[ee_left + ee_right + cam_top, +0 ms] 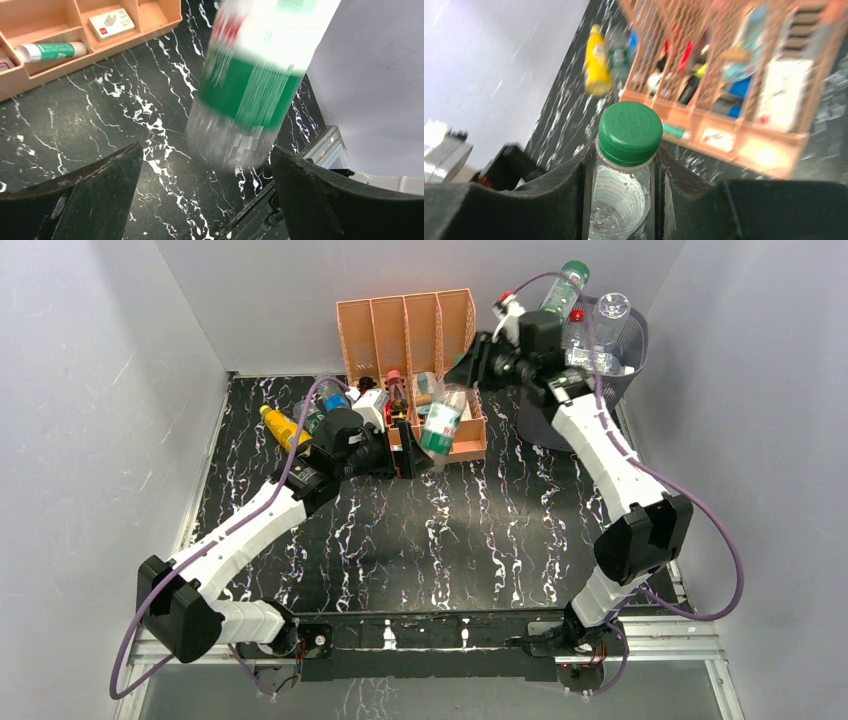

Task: Put the plastic bottles in the bin
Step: Pick up the plastic bottle at the center of the board, then place the plastic bottle in the trash bin.

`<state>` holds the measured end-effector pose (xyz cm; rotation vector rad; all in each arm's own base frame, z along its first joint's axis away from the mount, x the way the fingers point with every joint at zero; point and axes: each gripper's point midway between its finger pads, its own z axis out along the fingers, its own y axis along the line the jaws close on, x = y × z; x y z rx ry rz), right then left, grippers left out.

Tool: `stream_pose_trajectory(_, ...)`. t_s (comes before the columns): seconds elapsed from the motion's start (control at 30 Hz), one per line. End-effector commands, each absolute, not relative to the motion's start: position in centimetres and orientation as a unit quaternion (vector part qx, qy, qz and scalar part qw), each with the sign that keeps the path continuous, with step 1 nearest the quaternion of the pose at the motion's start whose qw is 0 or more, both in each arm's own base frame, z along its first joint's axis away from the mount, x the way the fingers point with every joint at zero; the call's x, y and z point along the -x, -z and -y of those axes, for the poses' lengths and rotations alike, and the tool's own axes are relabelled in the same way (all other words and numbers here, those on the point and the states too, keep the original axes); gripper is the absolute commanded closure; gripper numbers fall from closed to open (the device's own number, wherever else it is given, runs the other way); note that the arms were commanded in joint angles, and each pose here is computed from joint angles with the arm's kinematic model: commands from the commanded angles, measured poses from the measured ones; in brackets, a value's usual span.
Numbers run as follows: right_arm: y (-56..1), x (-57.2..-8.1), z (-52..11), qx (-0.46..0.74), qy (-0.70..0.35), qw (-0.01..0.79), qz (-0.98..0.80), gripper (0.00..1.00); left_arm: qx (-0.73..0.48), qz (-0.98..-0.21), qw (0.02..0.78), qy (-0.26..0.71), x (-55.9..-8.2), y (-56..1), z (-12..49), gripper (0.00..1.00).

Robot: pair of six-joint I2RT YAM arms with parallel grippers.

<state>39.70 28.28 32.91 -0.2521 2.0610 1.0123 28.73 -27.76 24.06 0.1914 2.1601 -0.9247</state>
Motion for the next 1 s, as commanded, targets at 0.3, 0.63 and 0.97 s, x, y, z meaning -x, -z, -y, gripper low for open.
stream_pose_trajectory(0.3, -56.9, -40.3, -5.1, -0.086, -0.044, 0.787, -0.61, 0.78, -0.082, -0.842, 0.42, 0.329, -28.6, -25.7, 25.9, 0.02)
stream_pose_trajectory(0.63, -57.0, -40.5, 2.2, -0.184, 0.165, 0.796, -0.553, 0.79, -0.095, -0.849, 0.412, 0.316, -29.4, -24.4, 26.4, 0.02)
stream_pose_trajectory(0.97, -54.6, -45.3, 6.2, -0.222, 0.283, 0.766, -0.533, 0.79, -0.109, -0.858, 0.402, 0.302, -30.5, -23.2, 26.5, 0.02)
